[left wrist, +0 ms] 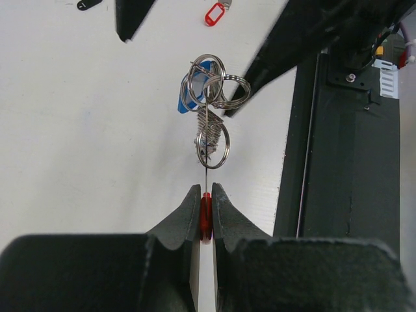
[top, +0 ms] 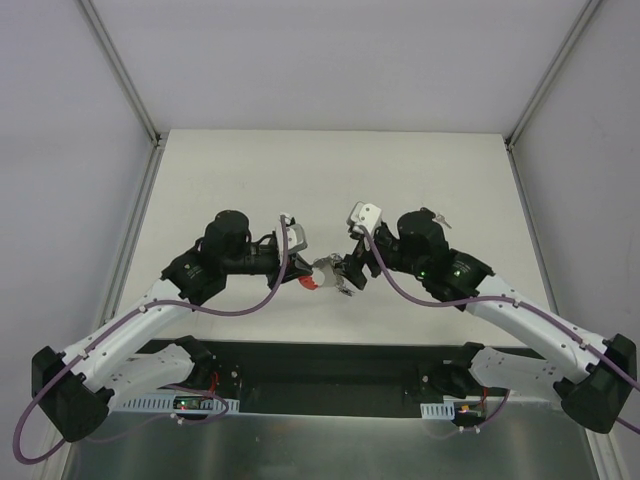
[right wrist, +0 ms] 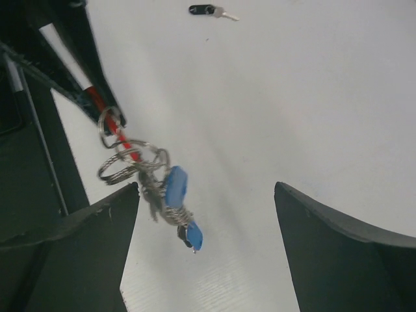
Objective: Put the keys on the keyring
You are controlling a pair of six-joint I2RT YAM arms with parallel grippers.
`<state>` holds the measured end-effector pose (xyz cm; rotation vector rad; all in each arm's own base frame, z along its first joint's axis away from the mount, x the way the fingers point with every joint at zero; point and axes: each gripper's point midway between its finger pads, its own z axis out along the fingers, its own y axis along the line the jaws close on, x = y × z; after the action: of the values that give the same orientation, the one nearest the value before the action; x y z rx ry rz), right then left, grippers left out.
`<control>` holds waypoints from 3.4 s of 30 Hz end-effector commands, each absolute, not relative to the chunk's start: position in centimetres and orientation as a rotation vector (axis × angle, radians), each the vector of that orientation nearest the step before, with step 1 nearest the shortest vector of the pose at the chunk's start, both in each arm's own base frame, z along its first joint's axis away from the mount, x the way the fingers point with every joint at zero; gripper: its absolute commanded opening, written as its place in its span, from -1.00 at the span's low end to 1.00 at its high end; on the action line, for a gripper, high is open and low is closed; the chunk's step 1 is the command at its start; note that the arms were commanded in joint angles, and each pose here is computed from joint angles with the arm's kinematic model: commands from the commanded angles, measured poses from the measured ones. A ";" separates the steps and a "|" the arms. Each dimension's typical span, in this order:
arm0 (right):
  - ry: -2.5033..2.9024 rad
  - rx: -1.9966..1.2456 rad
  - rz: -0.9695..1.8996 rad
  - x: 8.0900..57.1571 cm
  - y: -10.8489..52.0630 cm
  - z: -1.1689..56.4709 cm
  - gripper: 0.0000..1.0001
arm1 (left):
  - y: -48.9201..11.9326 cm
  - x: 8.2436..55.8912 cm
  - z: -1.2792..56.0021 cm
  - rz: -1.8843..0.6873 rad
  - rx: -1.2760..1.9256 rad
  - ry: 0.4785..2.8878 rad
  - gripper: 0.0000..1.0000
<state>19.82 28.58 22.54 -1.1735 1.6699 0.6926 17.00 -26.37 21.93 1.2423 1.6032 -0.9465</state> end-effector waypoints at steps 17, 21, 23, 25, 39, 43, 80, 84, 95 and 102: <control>1.662 -1.013 0.762 19.7 25.9 26.2 0.68 | -25.9 14.5 22.2 -0.986 1.376 1.484 -1.00; 1.611 -1.166 0.881 17.2 26.9 26.0 0.68 | -26.0 14.3 22.1 -0.942 1.488 1.363 -1.00; 1.612 -1.196 0.912 16.7 27.1 25.5 0.63 | -26.1 13.9 22.1 -0.947 1.536 1.300 -1.00; 1.598 -1.241 0.939 16.1 27.3 25.1 0.58 | -26.3 13.9 22.3 -0.928 1.580 1.230 -1.00; 1.577 -1.297 1.066 14.6 29.3 21.3 0.44 | -27.7 15.4 23.2 -0.865 1.684 1.077 -1.00; 1.587 -1.268 1.034 15.4 29.4 19.7 0.40 | -27.9 15.3 24.3 -0.855 1.683 1.017 -1.00; 1.568 -1.333 0.350 18.7 28.0 19.9 -0.98 | -28.9 14.3 26.2 -0.790 1.420 1.011 0.11; 1.580 -1.337 0.337 18.7 28.2 19.9 -0.98 | -30.1 14.9 26.1 -0.784 1.390 0.995 0.02; 1.575 -1.362 0.341 18.2 29.0 19.3 -0.97 | -31.2 18.0 24.7 -0.675 1.285 1.062 -0.04; 1.574 -1.323 0.331 18.5 28.9 19.5 -0.96 | -31.6 17.4 22.9 -0.743 1.307 1.126 -0.28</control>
<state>17.58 27.75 16.14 -1.4166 1.6485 0.3191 17.62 -31.24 22.35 1.3483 1.1286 -0.7055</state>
